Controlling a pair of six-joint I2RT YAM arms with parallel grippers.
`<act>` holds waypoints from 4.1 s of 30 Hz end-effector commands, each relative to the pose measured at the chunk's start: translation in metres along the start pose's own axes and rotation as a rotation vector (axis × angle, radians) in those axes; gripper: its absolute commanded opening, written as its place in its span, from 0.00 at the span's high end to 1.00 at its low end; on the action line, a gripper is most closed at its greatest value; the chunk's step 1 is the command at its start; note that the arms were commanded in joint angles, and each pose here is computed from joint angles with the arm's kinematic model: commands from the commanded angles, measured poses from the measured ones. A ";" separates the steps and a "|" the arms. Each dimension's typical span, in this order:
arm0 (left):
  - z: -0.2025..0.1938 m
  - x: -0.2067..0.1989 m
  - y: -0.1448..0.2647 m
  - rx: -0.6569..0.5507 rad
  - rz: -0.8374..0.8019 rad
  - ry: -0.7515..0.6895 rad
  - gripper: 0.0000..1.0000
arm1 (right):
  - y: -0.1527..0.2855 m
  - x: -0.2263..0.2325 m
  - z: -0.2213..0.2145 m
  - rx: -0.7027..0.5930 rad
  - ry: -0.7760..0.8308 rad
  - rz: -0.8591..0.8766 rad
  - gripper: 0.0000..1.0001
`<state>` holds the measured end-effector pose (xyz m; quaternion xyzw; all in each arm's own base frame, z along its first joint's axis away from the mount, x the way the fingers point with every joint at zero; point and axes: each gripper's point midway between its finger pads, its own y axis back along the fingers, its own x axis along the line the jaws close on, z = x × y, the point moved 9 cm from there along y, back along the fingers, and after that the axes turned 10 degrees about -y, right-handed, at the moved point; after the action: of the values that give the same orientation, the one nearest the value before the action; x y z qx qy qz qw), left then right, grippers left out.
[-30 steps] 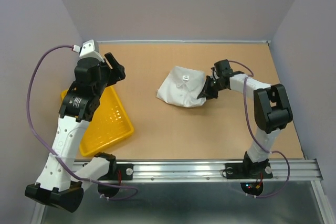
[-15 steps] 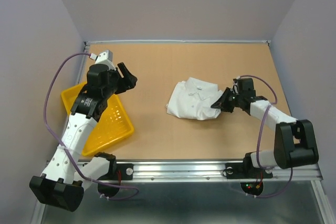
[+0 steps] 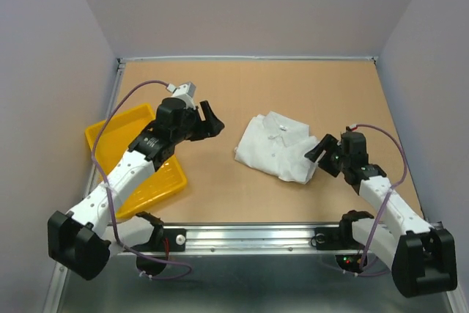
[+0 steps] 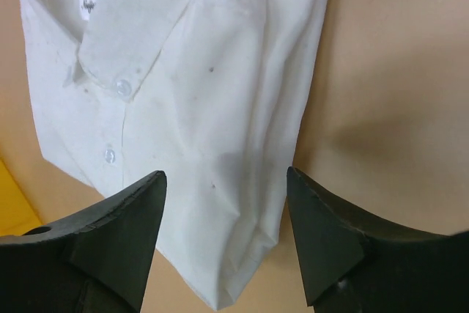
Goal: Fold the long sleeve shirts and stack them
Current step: Fold the shirt
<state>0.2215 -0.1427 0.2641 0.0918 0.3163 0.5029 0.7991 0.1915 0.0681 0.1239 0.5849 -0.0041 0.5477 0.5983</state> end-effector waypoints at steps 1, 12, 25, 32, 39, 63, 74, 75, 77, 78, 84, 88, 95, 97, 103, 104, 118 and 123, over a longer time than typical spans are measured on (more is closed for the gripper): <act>-0.014 -0.015 -0.028 0.015 -0.046 -0.030 0.20 | 0.023 0.006 0.027 -0.240 0.024 -0.117 0.28; -0.057 -0.022 -0.108 0.216 -0.019 -0.107 0.23 | 0.033 0.056 0.063 -0.273 0.095 -0.046 0.40; -0.090 -0.030 -0.151 0.313 -0.025 -0.153 0.33 | -0.025 0.045 0.069 -0.253 0.049 -0.086 0.44; -0.116 -0.019 -0.153 0.372 -0.001 -0.138 0.37 | -0.042 0.027 0.062 -0.240 0.048 -0.129 0.48; -0.126 -0.019 -0.150 0.386 -0.002 -0.126 0.41 | -0.053 0.013 0.053 -0.210 0.053 -0.140 0.64; -0.135 -0.020 -0.134 0.381 0.018 -0.080 0.64 | -0.050 -0.043 0.028 -0.209 -0.118 -0.280 0.99; -0.163 0.006 -0.092 0.366 0.130 0.060 0.79 | -0.093 0.014 0.064 -0.004 0.093 -0.030 0.91; -0.163 0.009 -0.089 0.343 0.153 0.067 0.78 | -0.094 0.021 0.068 0.000 0.104 -0.005 0.87; -0.158 0.008 -0.079 0.304 0.145 0.092 0.68 | -0.091 0.041 0.077 0.005 0.135 0.074 0.72; -0.153 0.007 -0.076 0.281 0.141 0.099 0.62 | -0.087 0.047 0.080 0.000 0.140 0.096 0.66; -0.102 -0.009 -0.061 0.123 0.157 0.055 0.19 | -0.042 0.079 0.089 -0.072 0.183 0.205 0.41; -0.085 -0.013 -0.082 0.128 0.199 -0.006 0.15 | -0.019 0.074 0.070 -0.026 0.166 0.200 0.41; -0.086 -0.018 -0.131 0.227 0.224 -0.077 0.19 | -0.005 0.041 0.035 0.020 0.095 0.167 0.42; -0.093 -0.017 -0.142 0.256 0.231 -0.081 0.20 | -0.004 0.035 0.028 0.035 0.087 0.163 0.42; -0.104 -0.016 -0.157 0.304 0.221 -0.075 0.34 | 0.002 0.026 0.013 0.062 0.074 0.181 0.43; -0.105 -0.015 -0.158 0.307 0.221 -0.074 0.41 | 0.003 0.026 0.012 0.071 0.069 0.190 0.43; -0.121 -0.014 -0.154 0.326 0.168 0.004 0.94 | 0.011 0.034 0.004 0.111 0.056 0.254 0.62; -0.124 -0.016 -0.151 0.311 0.135 0.060 0.94 | 0.003 0.025 -0.002 0.126 0.034 0.224 0.62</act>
<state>0.2596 -0.2486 0.0946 0.2482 0.3902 0.5148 0.7219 0.1981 0.0818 0.1473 0.6018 -0.0217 0.6182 0.5051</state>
